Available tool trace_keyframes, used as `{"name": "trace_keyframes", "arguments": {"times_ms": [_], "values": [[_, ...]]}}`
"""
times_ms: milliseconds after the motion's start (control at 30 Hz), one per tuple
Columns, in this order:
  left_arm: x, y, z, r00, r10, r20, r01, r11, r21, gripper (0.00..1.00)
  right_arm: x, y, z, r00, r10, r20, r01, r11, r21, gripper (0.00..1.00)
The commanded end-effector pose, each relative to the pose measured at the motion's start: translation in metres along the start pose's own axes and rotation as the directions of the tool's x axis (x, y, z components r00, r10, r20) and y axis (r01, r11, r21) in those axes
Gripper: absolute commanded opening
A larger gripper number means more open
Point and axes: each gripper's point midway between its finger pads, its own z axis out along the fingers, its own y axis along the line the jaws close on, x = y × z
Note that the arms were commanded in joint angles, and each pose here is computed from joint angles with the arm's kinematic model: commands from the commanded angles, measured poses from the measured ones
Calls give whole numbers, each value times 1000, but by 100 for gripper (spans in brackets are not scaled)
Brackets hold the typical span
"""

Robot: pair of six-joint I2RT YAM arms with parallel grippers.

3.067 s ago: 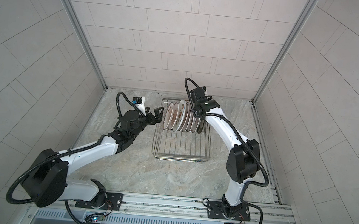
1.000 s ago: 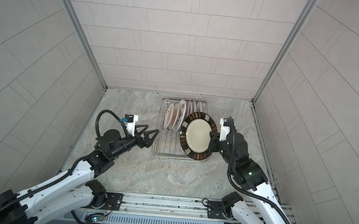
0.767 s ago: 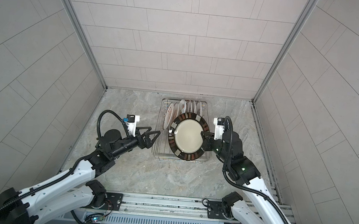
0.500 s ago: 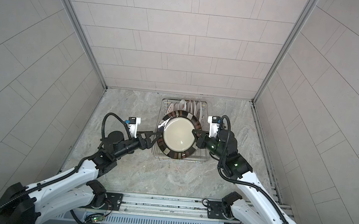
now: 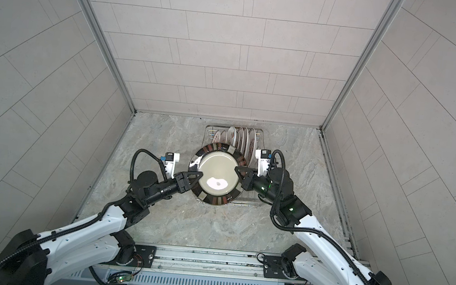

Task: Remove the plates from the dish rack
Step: 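Swing the plate toward the left gripper while the left gripper grasps its rim, then carry the plate with the left gripper beside the rack while the right gripper releases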

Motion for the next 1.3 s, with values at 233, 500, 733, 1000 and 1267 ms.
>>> {"name": "trace_keyframes", "arguments": {"times_ms": [233, 500, 733, 1000, 1267], "values": [[-1, -17, 7, 998, -60, 6, 59, 991, 123, 12, -36, 33, 13, 993, -21, 120, 37, 991, -131, 5], [-18, -8, -3, 995, -24, 93, 22, 999, 26, 3, -25, 21, 30, 998, -30, 60, 35, 995, -90, 27], [-39, -2, -19, 976, -48, 214, 56, 998, -29, 0, -22, 16, 25, 997, -65, 38, 66, 997, -44, 69], [-58, 2, -32, 954, -97, 283, 114, 993, -41, 0, -16, 3, 16, 996, -87, 8, 86, 995, 42, 90], [-92, 11, -62, 894, -181, 410, 198, 980, -1, 0, -11, -8, 9, 989, -145, -29, 148, 979, 142, 91]]}}
